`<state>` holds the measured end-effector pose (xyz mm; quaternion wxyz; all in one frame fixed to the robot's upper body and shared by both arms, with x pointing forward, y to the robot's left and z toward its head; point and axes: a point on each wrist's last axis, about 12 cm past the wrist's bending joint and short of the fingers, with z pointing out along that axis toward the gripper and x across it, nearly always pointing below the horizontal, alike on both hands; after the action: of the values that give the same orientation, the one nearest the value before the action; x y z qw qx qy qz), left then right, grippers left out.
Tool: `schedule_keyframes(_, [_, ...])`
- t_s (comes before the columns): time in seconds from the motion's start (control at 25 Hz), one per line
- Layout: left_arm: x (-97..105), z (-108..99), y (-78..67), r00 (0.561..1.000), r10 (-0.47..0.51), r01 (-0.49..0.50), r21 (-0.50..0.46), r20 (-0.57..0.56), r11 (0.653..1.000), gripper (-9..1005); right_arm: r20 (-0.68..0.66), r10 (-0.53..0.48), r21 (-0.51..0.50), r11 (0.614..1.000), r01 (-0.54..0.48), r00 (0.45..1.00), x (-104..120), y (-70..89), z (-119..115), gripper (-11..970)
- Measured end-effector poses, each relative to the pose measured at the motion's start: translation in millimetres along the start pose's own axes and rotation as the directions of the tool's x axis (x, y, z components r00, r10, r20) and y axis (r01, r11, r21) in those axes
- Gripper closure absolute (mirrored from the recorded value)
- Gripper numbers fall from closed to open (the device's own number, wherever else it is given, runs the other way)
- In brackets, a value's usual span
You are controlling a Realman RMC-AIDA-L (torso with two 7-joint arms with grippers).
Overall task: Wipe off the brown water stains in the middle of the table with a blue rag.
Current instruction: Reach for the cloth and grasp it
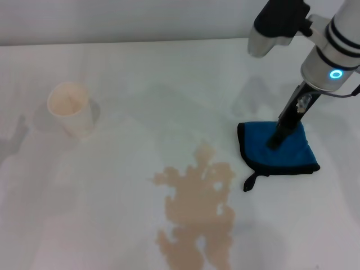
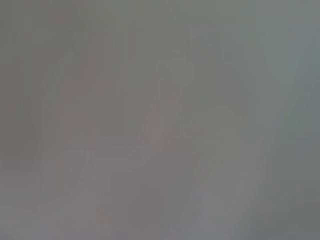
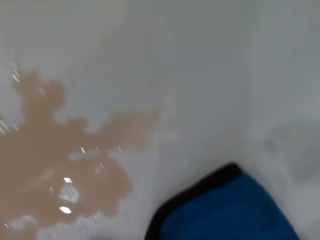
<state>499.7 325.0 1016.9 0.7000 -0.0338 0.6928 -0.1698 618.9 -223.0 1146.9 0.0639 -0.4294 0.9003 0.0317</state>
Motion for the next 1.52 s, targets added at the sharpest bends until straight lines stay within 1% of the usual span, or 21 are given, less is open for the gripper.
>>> schedule_keyframes(0.28, [0.5, 5.0, -1.3, 1.0, -0.001, 0.001, 0.0, -0.011, 1.0, 134, -0.007, 0.032, 0.032, 0.999, -0.032, 0.999, 6.1, -3.3, 10.8, 128])
schedule_keyframes(0.56, [1.1, 6.8, -1.1, 1.0, 0.001, -0.001, -0.005, -0.02, 1.0, 134, -0.014, 0.05, 0.029, 0.998, -0.049, 0.999, 11.7, -3.9, 19.9, 136])
schedule_keyframes(1.12, [1.2, 10.9, -2.8, 1.0, 0.0, 0.0, -0.001, -0.025, 1.0, 134, -0.01, 0.046, 0.024, 0.999, -0.046, 0.999, 11.2, -0.2, 32.8, 150])
schedule_keyframes(1.52, [0.7, 16.2, -3.5, 0.999, 0.003, -0.003, -0.001, -0.033, 1.0, 135, -0.012, 0.051, 0.023, 0.998, -0.05, 0.999, 12.2, -0.4, 35.7, 161])
